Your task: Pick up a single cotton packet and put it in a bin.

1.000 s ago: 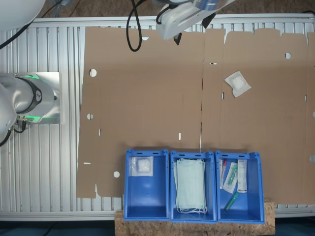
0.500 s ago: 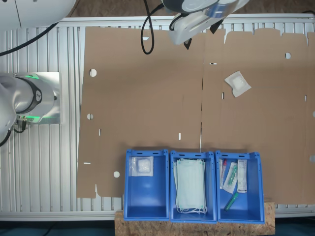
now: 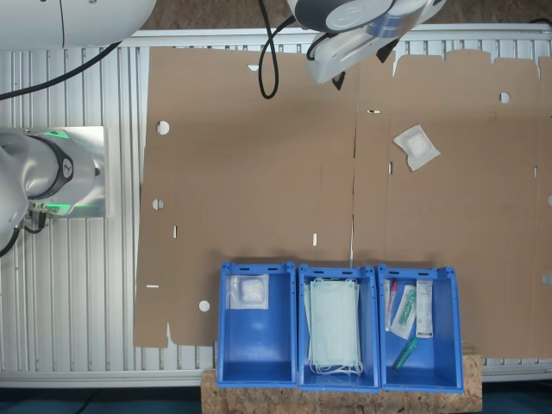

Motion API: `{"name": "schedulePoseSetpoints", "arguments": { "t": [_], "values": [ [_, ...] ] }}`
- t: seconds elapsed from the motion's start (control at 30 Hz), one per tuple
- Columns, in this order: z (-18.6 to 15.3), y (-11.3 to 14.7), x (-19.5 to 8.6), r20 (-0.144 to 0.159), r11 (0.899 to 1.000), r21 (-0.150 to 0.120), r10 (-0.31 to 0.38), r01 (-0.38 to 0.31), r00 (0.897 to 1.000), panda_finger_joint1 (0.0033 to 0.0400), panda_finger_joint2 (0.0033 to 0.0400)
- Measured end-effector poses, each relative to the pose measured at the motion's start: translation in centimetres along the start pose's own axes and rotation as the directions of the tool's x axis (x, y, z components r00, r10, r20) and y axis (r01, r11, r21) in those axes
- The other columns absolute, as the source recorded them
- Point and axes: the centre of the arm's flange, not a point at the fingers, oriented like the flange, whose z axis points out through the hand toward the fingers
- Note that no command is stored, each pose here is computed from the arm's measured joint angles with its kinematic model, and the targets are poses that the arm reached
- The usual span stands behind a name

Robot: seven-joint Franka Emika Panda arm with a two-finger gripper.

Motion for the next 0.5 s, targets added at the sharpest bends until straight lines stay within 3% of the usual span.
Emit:
{"name": "schedulePoseSetpoints", "arguments": {
  "t": [0.5],
  "values": [
    [-0.56,0.89,0.46,-0.027,0.999,-0.049,0.002,-0.003,1.000,0.0400,0.0400]
  ]
}}
